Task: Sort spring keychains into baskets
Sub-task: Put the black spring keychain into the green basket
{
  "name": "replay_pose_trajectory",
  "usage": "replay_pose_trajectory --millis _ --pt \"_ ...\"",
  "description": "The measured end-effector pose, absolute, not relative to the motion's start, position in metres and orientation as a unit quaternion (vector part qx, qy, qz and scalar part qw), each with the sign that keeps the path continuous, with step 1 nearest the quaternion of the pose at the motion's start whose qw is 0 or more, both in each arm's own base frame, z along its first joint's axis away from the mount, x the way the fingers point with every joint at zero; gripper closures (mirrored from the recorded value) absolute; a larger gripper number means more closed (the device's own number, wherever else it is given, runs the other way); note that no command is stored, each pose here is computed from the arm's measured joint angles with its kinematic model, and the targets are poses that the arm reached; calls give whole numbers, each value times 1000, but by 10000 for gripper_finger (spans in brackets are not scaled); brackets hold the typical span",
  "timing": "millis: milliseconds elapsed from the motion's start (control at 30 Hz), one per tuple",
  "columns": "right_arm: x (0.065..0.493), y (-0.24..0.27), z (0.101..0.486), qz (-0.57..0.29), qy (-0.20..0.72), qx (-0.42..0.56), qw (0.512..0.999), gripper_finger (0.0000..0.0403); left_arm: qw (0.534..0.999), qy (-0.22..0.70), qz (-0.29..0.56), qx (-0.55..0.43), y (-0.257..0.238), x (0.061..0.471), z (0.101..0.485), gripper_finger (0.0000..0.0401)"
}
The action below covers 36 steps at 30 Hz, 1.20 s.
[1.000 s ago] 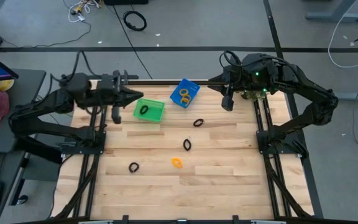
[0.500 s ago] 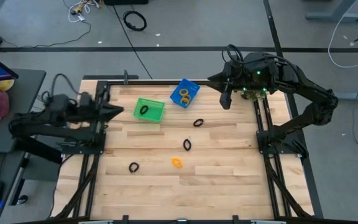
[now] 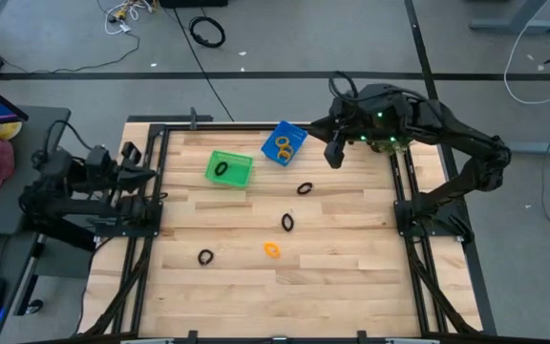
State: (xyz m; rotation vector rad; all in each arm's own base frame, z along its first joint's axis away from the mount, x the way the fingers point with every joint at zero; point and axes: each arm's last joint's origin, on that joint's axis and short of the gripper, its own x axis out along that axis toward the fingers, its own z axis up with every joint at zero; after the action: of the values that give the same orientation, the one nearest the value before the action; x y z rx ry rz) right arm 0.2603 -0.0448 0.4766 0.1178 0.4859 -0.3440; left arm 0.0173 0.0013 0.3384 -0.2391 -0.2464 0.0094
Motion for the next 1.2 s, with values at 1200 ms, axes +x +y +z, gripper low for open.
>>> replay_pose_trajectory --millis 1200 --pt "263 -45 470 -163 272 32 948 298 801 547 31 -241 -8 84 349 341"
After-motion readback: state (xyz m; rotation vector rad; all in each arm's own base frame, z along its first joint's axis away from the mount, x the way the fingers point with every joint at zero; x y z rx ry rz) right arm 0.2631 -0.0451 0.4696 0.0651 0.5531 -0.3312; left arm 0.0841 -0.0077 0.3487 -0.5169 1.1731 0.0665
